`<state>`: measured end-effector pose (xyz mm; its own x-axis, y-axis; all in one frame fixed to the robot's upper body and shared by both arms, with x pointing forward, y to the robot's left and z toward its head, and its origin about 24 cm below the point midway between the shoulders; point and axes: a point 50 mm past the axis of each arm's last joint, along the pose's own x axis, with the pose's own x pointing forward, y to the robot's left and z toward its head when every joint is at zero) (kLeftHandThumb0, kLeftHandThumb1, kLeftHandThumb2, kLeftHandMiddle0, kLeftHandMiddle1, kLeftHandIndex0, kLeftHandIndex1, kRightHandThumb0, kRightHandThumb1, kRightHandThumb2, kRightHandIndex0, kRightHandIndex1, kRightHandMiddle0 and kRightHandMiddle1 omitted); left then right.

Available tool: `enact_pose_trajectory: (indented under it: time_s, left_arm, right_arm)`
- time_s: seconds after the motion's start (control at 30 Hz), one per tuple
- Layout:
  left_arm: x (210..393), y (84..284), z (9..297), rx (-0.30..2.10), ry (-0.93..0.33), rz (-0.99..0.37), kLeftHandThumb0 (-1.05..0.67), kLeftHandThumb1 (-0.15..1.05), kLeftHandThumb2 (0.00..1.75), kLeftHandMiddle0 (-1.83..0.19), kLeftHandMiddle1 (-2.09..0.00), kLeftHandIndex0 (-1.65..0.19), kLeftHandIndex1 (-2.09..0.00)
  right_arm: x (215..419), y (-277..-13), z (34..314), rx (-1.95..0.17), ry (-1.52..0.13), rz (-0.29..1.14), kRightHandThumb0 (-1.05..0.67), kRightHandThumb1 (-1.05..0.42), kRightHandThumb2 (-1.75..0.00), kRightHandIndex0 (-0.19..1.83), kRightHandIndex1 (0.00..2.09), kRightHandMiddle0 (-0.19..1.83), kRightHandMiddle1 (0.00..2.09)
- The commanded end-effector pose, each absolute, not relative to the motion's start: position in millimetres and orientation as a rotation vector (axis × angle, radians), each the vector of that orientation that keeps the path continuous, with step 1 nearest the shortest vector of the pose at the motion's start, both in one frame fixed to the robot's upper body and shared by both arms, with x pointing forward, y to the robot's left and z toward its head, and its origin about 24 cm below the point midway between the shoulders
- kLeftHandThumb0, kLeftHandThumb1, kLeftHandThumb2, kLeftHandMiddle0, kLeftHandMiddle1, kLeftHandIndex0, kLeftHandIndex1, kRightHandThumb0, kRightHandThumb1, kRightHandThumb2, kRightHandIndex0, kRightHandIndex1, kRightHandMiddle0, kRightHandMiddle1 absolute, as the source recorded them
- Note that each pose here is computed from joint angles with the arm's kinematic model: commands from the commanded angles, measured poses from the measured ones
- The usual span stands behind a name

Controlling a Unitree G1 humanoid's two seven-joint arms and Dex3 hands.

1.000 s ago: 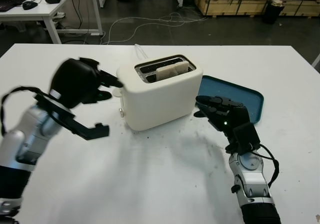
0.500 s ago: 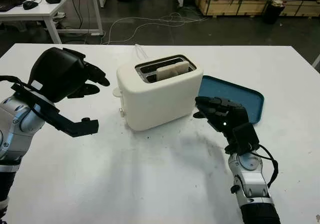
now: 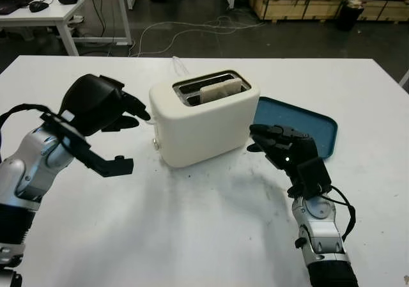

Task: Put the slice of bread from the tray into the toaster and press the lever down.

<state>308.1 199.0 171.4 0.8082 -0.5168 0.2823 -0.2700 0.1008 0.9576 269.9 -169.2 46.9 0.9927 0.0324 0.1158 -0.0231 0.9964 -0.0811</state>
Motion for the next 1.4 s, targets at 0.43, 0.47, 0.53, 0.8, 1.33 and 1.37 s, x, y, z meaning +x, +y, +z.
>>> enact_pose_trajectory:
  time_s: [0.43, 0.47, 0.53, 0.8, 1.33, 1.37]
  left_arm:
    - [315.1, 199.4, 174, 1.519, -0.683, -0.183, -0.27, 0.72, 0.01, -0.91, -1.29, -1.32, -0.04]
    - [315.4, 199.4, 174, 1.521, -0.682, -0.186, -0.27, 0.71, 0.0, -0.92, -1.3, -1.32, -0.05]
    - [315.8, 199.3, 174, 1.526, -0.68, -0.191, -0.26, 0.71, 0.0, -0.92, -1.3, -1.32, -0.04]
    - [319.8, 198.8, 170, 1.511, -0.659, -0.204, -0.26, 0.7, 0.0, -0.94, -1.3, -1.34, -0.04]
    - [329.4, 193.5, 159, 1.51, -0.666, -0.258, -0.27, 0.68, 0.0, -0.96, -1.41, -1.38, -0.04]
    - [329.4, 193.3, 159, 1.509, -0.668, -0.259, -0.27, 0.69, 0.0, -0.96, -1.42, -1.38, -0.04]
  right_arm:
    - [268, -168, 45, -0.081, -0.111, 0.032, -0.48, -0.85, 0.0, 1.06, 0.74, 1.25, 0.0]
    - [268, -168, 45, -0.082, -0.111, 0.032, -0.48, -0.85, 0.0, 1.06, 0.74, 1.25, 0.0]
    - [269, -168, 44, -0.08, -0.112, 0.034, -0.48, -0.85, 0.0, 1.06, 0.74, 1.25, 0.0]
    - [268, -168, 44, -0.08, -0.107, 0.033, -0.49, -0.85, 0.0, 1.06, 0.74, 1.25, 0.0]
    - [268, -168, 44, -0.076, -0.106, 0.031, -0.49, -0.85, 0.0, 1.06, 0.75, 1.25, 0.0]
    - [268, -168, 44, -0.076, -0.106, 0.031, -0.49, -0.85, 0.0, 1.06, 0.75, 1.25, 0.0]
